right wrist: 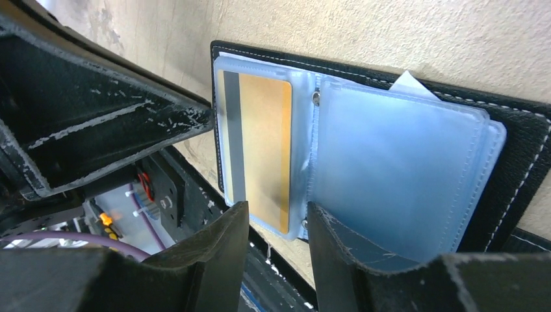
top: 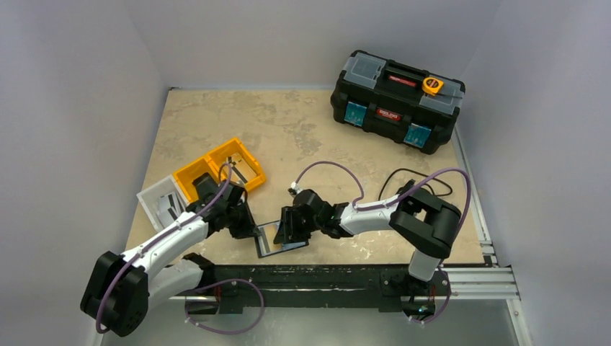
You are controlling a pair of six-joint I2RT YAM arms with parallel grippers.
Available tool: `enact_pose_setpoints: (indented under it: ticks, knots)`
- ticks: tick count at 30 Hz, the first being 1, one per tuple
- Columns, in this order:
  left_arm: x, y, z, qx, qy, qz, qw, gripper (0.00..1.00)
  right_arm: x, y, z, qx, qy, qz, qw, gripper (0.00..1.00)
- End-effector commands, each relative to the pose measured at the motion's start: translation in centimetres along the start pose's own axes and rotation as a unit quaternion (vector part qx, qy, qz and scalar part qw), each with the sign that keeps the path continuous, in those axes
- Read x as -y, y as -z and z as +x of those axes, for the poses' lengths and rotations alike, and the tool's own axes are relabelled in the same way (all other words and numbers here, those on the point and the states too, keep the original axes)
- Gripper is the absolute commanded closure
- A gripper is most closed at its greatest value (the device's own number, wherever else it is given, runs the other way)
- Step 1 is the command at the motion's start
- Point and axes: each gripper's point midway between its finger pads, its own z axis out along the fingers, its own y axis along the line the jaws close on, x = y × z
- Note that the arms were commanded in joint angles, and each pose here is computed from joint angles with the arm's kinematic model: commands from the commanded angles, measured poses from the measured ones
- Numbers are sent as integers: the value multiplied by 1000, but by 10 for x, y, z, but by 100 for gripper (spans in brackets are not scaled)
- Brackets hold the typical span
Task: Take the credit cards out of the card holder
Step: Remove the credit card from the card holder.
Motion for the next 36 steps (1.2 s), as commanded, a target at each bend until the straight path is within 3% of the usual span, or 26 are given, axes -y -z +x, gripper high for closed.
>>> enact_pose_setpoints:
  ticks: [1,26,36]
  knots:
    - [3,12,2,5,-19,10,1000,93,-13,7,-7,8,-11,-37,999,61]
    - [9,-19,18,-36,-31,-13,999,98,-1,-3,-3,1,-26,-34,999,62]
    - [-8,-22,18,-35,-22,-55,998,100,0,8,-6,8,-56,-97,994,63]
